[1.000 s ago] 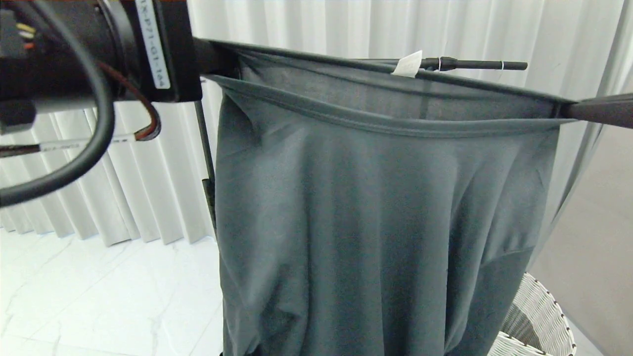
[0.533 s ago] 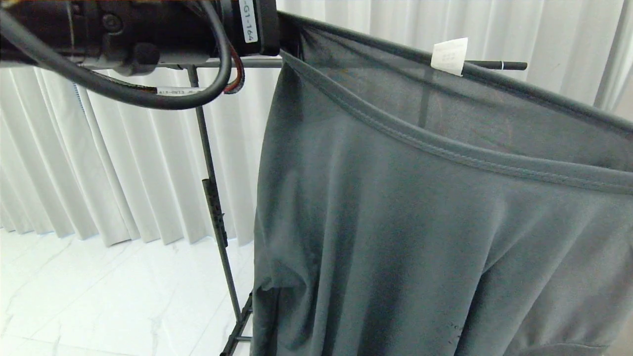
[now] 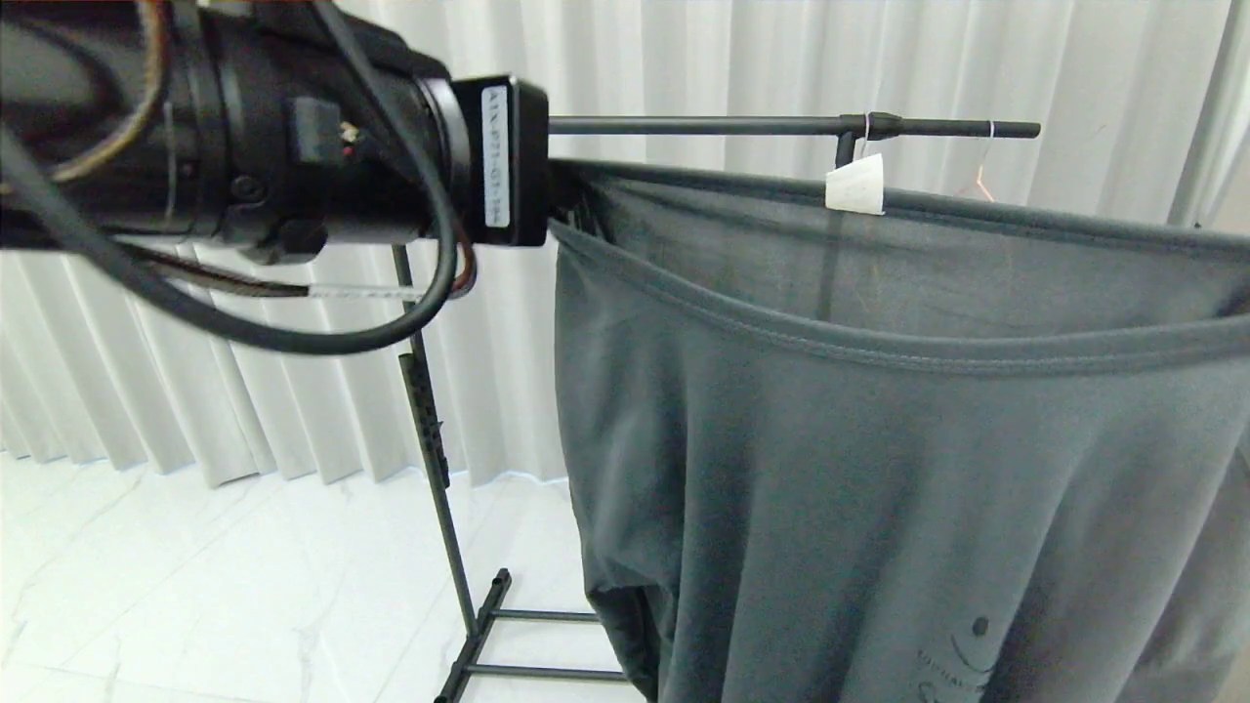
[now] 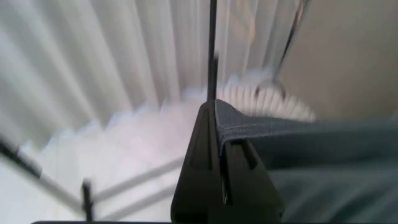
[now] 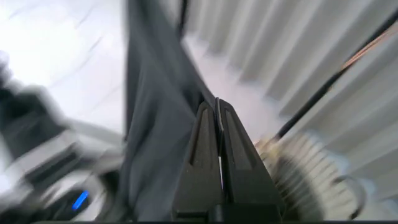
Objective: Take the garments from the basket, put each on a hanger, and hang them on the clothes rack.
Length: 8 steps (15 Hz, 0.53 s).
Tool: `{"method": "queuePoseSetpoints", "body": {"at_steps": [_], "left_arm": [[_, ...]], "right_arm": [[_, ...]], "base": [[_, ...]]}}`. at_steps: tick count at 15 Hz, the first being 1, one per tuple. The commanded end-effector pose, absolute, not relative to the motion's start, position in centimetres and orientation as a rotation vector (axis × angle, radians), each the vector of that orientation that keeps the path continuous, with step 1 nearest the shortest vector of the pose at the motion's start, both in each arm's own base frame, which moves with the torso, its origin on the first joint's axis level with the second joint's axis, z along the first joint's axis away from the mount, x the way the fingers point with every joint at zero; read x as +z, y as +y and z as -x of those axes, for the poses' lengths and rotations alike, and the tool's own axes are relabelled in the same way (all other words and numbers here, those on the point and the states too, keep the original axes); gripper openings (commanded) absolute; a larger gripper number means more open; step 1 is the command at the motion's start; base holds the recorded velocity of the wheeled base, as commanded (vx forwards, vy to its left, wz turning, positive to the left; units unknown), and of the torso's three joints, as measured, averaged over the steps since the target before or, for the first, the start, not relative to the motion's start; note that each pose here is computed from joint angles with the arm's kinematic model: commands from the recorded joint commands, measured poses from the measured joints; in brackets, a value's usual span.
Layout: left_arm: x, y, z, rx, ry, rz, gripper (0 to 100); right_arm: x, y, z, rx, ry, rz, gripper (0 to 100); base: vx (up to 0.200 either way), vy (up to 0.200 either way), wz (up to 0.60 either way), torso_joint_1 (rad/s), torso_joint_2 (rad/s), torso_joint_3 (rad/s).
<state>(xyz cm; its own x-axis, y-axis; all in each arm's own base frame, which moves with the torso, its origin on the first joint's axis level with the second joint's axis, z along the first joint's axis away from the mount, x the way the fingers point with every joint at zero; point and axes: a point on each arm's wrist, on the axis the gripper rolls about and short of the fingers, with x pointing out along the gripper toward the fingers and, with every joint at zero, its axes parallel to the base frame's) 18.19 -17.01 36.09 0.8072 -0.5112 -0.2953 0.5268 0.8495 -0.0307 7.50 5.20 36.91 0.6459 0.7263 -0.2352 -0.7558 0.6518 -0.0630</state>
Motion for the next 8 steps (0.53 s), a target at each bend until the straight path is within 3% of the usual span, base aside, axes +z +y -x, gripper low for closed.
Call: {"method": "queuePoseSetpoints", "body": {"at_steps": [1, 4, 8], "left_arm": [[36.5, -14.3, -14.7, -0.568, 0.357, -0.041, 0], [36.9, -11.5, -10.2, -0.625, 0.439, -0.009, 0], [37.8, -10.7, -5.7, -0.844, 0.454, 0.105, 0]], "right_arm": [[37.1, 7.8, -12.0, 0.823, 0.163, 0.162, 0], [38.0, 10.7, -15.4, 0.859, 0.034, 0.148, 0], [38.8, 14.4, -16.7, 0.965, -0.023, 0.139, 0]], "base": [[0.0, 0.0, 0.0, 0.0, 0.0, 0.0], [0.0, 0.0, 0.0, 0.0, 0.0, 0.0], [0.0, 0.0, 0.0, 0.0, 0.0, 0.0]]}}
